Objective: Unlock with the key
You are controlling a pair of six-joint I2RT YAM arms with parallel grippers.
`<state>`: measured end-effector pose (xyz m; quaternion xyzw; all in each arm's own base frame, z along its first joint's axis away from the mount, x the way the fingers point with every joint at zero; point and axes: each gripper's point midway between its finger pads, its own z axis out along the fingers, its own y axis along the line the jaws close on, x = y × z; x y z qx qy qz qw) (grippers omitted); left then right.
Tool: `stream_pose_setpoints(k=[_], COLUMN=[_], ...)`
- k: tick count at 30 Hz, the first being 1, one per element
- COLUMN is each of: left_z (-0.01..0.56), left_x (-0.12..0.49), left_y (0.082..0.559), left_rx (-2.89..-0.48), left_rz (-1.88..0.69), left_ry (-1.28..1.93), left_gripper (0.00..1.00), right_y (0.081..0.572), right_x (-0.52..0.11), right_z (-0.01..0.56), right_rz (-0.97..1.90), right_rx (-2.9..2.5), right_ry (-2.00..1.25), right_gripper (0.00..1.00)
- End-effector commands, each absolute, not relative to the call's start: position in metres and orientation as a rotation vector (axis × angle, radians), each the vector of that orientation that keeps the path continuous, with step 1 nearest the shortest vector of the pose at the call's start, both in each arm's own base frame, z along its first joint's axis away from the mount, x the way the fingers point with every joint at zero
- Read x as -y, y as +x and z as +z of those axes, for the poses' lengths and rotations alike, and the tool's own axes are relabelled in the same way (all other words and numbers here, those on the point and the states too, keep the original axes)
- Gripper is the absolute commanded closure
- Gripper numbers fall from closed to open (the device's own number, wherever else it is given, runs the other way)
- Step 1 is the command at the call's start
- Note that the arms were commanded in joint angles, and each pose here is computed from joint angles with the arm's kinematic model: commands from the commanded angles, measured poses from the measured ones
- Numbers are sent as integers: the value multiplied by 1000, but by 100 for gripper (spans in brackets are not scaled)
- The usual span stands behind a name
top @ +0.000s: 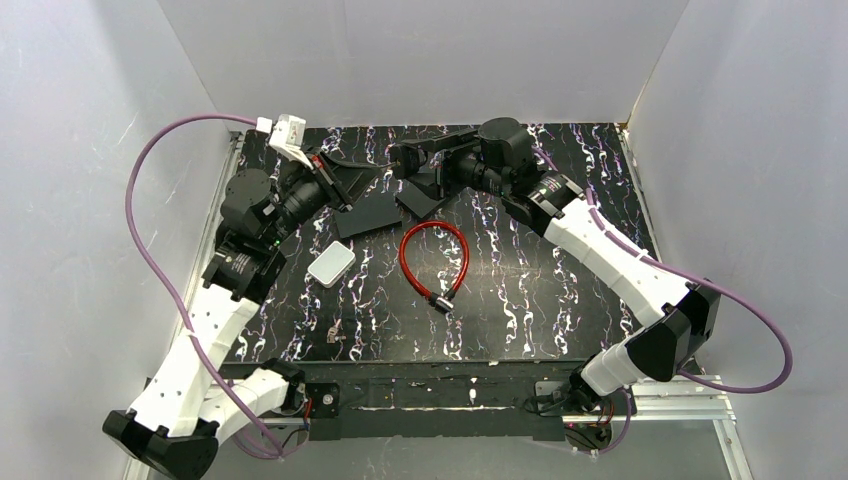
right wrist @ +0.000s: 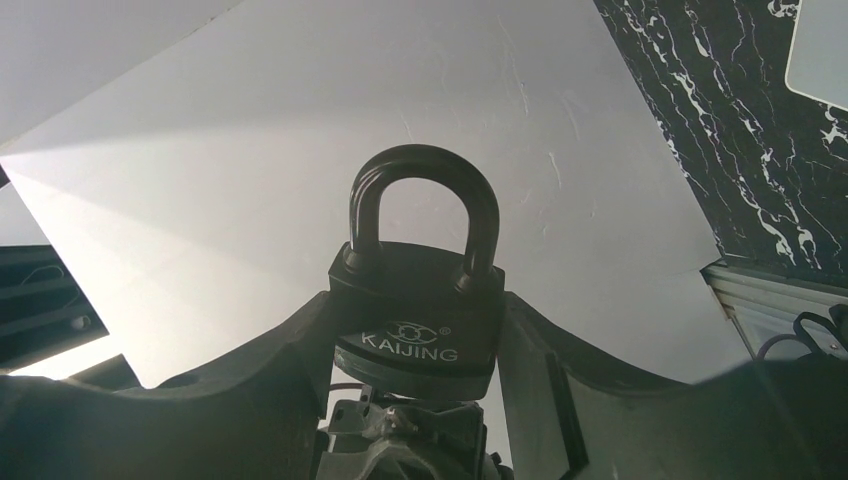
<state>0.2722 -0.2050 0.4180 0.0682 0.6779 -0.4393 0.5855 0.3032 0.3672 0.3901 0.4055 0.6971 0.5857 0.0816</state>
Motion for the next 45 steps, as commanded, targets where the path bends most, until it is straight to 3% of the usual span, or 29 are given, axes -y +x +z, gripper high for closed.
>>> stream_pose_setpoints(k=[1, 45], left_z=[416, 400], left_x=[204, 203], left_y=[278, 297], left_rx=[-1569, -1603], left_rz=[-998, -916], left_ry=[159, 166], left_gripper=[100, 100], right_y=[299, 299], right_x=[-370, -373], right_z=[440, 425], right_rz=[1947, 1903], right_rx=[-1954, -2006], right_ry=[1113, 1128], right_gripper=[99, 99])
